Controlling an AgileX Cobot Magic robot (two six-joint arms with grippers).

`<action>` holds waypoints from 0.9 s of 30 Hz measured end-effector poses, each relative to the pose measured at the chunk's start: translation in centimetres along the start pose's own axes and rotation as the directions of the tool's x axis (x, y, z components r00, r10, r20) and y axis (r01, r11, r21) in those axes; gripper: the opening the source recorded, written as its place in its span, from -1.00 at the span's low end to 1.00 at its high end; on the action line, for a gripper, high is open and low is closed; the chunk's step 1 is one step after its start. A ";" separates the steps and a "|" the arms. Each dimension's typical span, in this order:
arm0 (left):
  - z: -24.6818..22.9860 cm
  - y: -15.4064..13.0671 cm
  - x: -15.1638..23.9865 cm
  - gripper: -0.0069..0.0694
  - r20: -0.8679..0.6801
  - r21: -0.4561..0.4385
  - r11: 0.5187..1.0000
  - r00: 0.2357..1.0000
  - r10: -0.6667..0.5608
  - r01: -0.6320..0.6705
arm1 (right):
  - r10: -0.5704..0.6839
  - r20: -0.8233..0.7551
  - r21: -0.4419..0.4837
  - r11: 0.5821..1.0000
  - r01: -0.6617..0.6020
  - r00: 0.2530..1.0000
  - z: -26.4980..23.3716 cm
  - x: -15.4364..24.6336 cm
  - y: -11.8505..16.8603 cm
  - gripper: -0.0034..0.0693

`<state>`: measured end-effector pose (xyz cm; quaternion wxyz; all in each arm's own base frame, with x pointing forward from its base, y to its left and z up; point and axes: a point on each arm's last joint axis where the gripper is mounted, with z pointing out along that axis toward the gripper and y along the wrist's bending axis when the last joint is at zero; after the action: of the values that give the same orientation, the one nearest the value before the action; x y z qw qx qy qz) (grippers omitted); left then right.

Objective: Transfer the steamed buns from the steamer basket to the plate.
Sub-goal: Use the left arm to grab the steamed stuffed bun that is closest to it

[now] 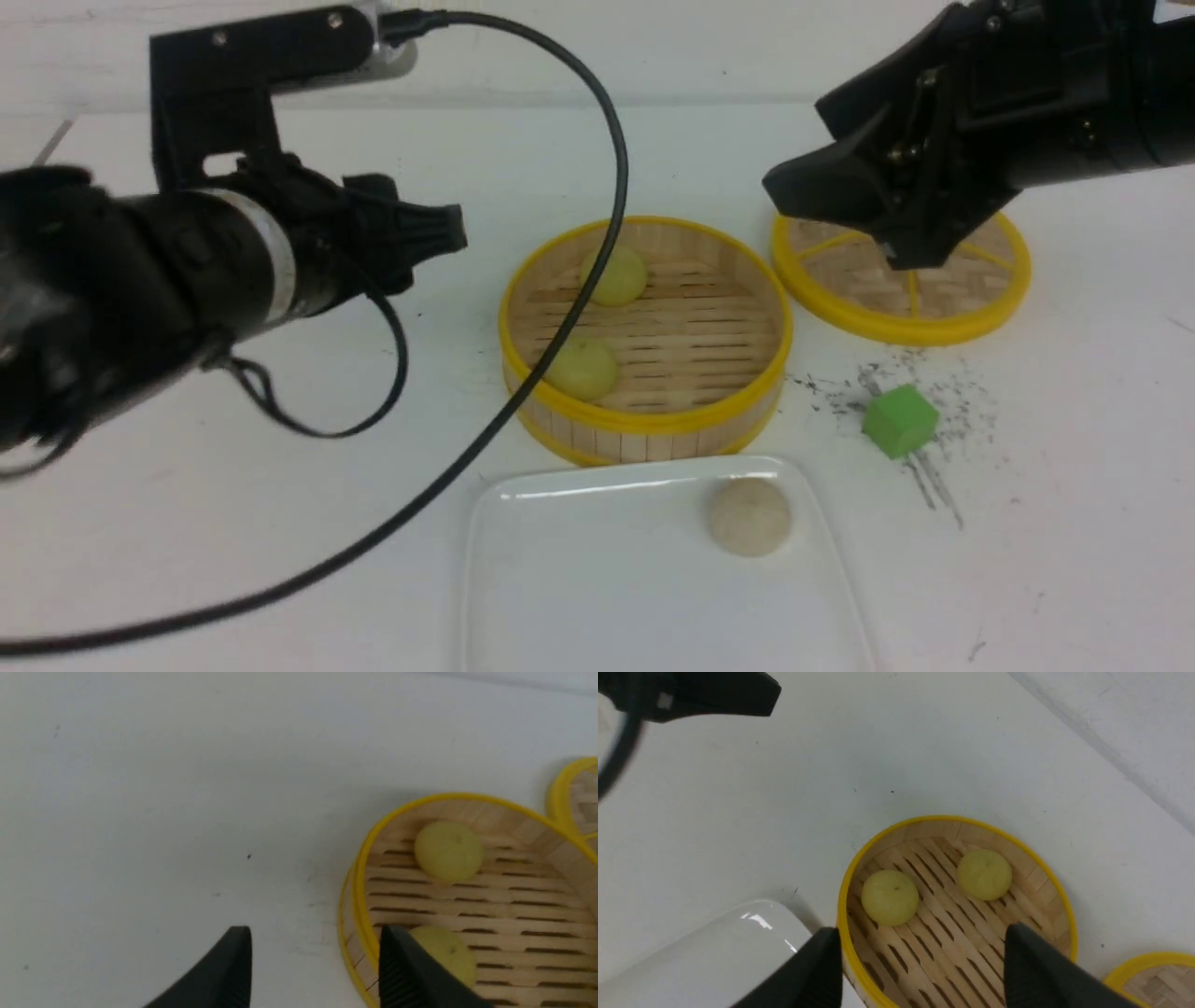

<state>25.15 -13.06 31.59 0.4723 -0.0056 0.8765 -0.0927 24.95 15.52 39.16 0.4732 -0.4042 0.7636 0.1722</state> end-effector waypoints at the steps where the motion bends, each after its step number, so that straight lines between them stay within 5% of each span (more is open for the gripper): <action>1: 0.5 -0.3 -0.2 0.20 -0.037 -0.015 1.000 0.999 -0.005 0.004 | 0.011 -0.007 -0.007 1.000 -0.011 1.000 0.0 0.1 0.1 0.37; 10: 4.2 -3.7 -1.1 0.17 -0.248 0.096 0.983 0.952 0.178 -0.159 | 0.019 -0.047 -0.046 0.999 -0.021 0.999 0.0 0.4 0.4 0.37; 21: 8.6 -4.9 0.5 0.17 -0.315 0.144 0.934 0.879 0.357 -0.327 | 0.014 -0.112 -0.108 0.994 -0.026 0.994 -0.1 1.0 1.0 0.37; 27: 10.5 -5.4 1.4 0.17 -0.292 0.180 0.920 0.875 0.387 -0.347 | -0.039 -0.098 -0.020 0.999 0.037 0.994 -1.2 0.7 0.5 0.36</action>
<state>32.64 -20.17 25.72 0.3313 0.2049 0.9194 -0.0542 23.71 14.74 39.07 0.4347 -0.4310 0.7764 0.1500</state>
